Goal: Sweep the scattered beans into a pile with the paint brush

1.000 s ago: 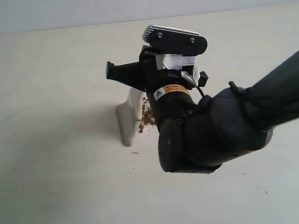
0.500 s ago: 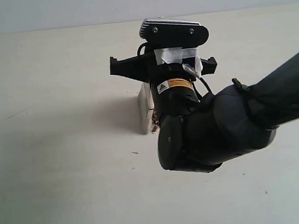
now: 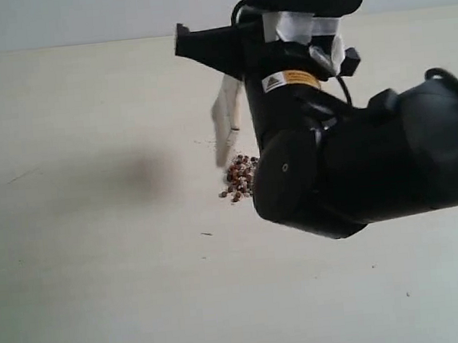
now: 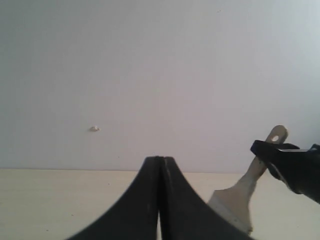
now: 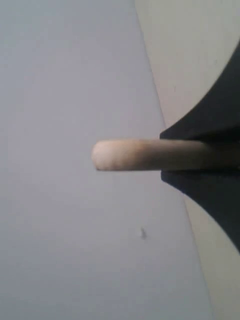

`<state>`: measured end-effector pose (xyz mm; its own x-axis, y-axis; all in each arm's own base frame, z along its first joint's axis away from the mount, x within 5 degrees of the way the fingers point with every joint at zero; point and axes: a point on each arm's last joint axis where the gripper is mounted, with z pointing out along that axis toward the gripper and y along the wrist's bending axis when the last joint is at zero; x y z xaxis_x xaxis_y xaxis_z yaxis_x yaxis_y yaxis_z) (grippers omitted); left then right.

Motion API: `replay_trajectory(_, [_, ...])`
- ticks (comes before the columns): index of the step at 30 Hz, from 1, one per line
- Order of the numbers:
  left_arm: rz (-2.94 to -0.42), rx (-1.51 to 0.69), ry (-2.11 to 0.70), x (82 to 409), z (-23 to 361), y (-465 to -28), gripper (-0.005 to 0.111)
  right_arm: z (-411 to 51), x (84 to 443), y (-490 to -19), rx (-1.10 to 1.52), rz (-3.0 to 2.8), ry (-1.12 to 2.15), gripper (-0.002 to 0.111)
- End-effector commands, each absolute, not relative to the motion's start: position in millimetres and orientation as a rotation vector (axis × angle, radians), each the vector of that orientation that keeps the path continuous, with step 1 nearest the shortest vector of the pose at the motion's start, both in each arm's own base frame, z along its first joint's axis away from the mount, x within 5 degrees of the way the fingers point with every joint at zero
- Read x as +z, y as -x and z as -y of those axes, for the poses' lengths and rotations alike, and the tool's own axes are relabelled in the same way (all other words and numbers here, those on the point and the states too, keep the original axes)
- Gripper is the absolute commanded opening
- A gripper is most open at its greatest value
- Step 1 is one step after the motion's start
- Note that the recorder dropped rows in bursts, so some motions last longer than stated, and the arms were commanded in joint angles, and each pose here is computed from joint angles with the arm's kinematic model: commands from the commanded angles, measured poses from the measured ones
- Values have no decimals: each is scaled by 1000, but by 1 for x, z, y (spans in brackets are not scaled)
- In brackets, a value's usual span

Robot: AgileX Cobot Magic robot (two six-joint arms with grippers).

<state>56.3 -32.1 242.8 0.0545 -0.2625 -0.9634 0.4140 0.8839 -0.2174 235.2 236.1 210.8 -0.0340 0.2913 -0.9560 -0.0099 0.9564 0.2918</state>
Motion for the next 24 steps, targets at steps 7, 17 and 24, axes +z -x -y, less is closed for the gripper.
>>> replay_trajectory(7, [-1425, -521, -129, 242, 32, -56, 0, -190, 219, -217, -239, -1738, -93, 0])
replay_trajectory(17, [-1425, -521, -129, 242, 32, -56, 0, -189, 223, -228, 95, -1531, -60, 0])
replay_trajectory(24, [-1425, -521, -129, 242, 32, -56, 0, -183, 212, -252, 357, -1509, -458, 0])
